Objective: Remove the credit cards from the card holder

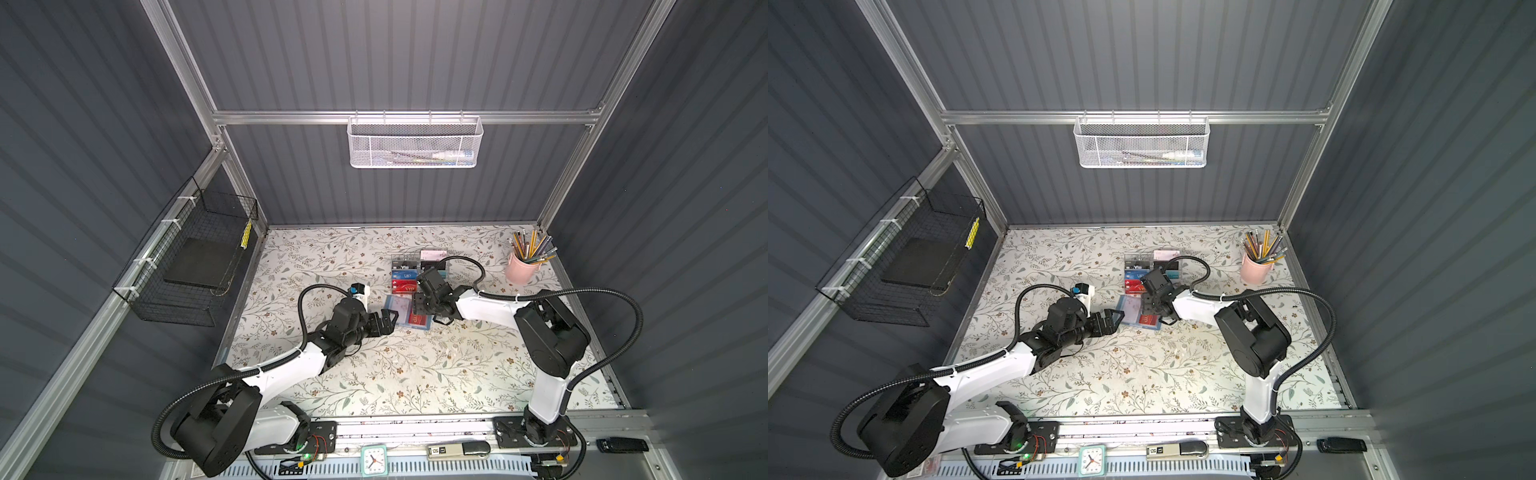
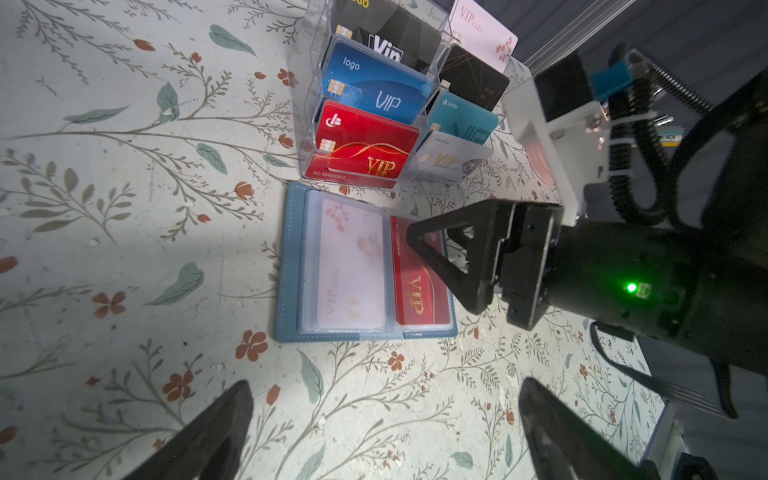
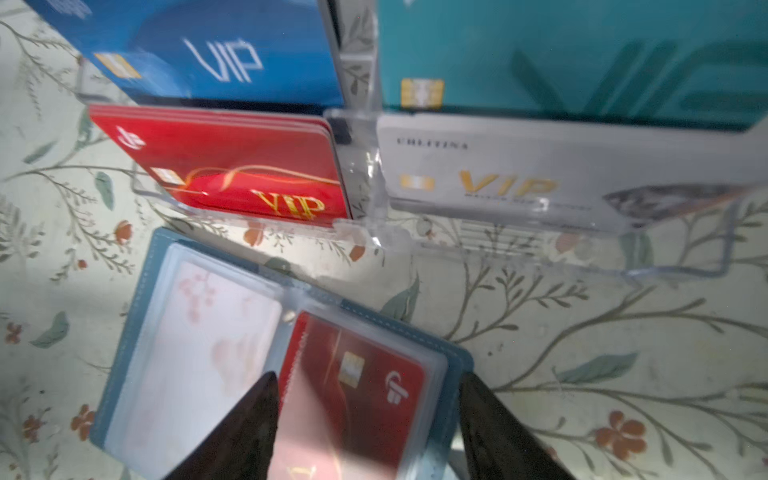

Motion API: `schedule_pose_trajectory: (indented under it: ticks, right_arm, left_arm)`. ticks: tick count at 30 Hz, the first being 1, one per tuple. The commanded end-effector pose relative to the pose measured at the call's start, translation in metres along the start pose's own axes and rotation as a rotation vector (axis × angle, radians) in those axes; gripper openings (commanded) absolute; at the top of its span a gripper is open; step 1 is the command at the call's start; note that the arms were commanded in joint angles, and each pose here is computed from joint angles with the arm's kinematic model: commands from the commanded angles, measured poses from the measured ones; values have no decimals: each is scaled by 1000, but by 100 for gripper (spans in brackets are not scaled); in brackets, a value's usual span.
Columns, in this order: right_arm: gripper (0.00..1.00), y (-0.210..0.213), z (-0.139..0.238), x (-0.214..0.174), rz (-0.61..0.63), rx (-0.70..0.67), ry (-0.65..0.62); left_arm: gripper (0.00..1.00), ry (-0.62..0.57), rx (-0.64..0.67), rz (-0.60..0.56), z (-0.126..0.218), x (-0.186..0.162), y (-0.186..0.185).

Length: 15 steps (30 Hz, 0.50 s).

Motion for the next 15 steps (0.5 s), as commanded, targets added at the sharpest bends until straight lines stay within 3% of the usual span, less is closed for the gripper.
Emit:
schedule_pose_trajectory:
  ticks: [1,15]
  right_arm:
    - [67,0,-6,-3,6,-35,20]
    - [58,36,-22,-12,85,55,42]
  left_arm:
    - [100,15,1,8,2,-3,5]
    - [100,25,-28,57,4,-6,9]
Point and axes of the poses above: each gripper's point midway between its finger pads, its own z axis back along the fingers, its own y axis along the line the jaws close on, x = y × z, the point moved 5 cm from there along z, back along the fingers, and after that the axes turned 7 degrees about z, right-handed, at the moved point
